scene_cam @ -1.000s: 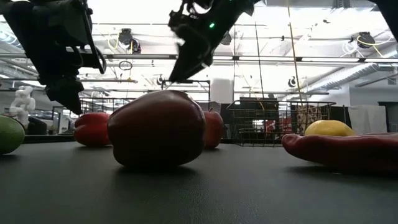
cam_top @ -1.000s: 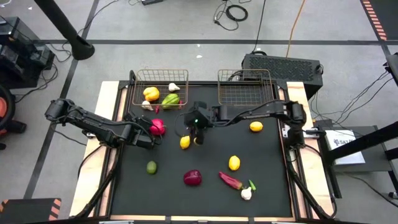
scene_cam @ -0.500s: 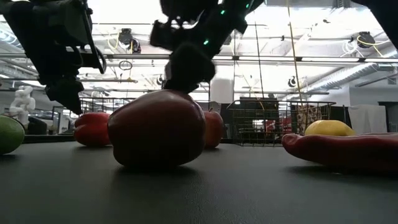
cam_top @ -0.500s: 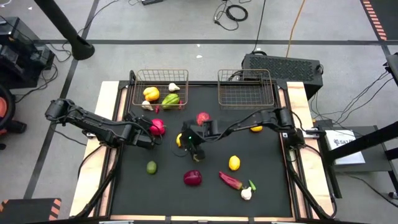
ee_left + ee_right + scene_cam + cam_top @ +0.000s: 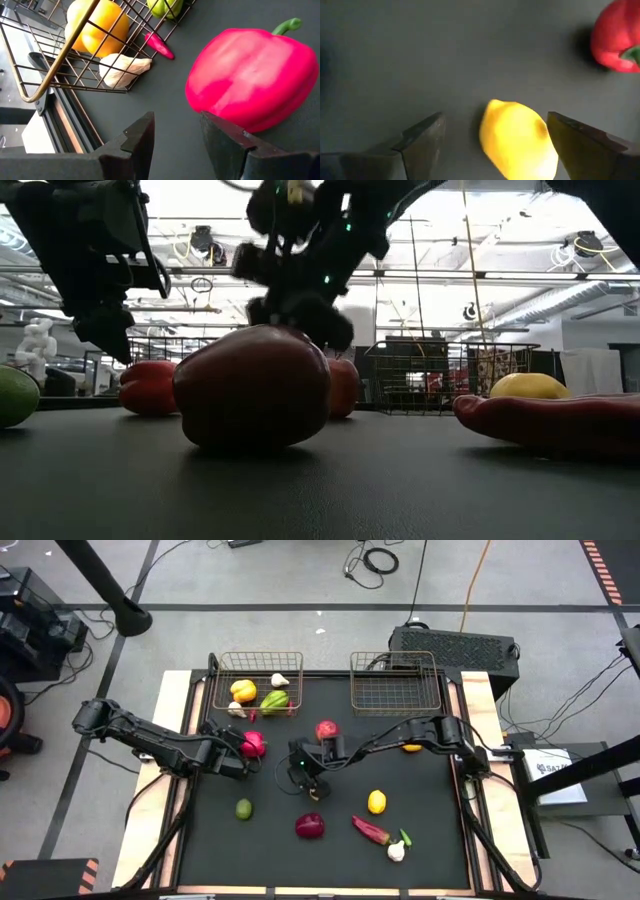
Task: Sort produce into baskets
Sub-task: Put the top left yellow lemon into the right wire basket
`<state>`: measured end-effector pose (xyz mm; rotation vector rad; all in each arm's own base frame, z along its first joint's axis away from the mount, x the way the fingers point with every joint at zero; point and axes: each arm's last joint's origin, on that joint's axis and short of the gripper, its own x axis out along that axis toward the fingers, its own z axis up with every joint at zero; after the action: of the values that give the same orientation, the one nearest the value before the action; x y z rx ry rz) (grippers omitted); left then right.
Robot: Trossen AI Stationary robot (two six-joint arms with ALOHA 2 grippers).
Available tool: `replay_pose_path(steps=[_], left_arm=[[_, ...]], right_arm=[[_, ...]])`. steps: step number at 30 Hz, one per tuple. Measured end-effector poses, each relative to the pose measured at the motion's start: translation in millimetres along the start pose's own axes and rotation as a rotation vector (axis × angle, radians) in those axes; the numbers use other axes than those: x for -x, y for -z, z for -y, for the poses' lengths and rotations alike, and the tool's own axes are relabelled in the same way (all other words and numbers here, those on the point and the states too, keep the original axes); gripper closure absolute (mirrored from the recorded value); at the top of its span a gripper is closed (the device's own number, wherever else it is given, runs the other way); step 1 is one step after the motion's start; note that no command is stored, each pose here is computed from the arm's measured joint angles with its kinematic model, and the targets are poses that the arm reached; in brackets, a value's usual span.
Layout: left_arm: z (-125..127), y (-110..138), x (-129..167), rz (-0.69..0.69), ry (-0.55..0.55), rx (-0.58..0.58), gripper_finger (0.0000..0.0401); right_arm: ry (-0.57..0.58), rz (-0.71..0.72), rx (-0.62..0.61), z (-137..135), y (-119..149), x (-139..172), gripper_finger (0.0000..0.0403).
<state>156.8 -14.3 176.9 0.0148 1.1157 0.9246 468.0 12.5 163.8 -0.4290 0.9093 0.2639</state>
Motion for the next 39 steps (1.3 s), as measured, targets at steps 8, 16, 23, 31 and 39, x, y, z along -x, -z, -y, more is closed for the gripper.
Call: replay_pose_path(steps=[8, 16, 23, 31, 39], left_arm=[[0, 0, 0, 0.003, 0.003, -0.003, 0.0235], [0, 0, 0, 0.003, 0.003, -0.003, 0.0235], [0, 0, 0, 0.003, 0.003, -0.003, 0.0235], [0, 0, 0, 0.003, 0.003, -0.002, 0.0235], [0, 0, 0, 0.003, 0.003, 0.003, 0.0235]], right_arm=[[-0.004, -0.058, -0.029, 12, 19, -17, 0.0065], [-0.001, -0.056, -0.049, 14, 20, -17, 0.0079], [0.005, -0.046, -0.109, 14, 18, -17, 0.0161], [-0.007, -0.072, -0.138, 14, 11, 11, 0.0196], [0.018, -0.078, -0.134, 20, -1, 85, 0.0177]])
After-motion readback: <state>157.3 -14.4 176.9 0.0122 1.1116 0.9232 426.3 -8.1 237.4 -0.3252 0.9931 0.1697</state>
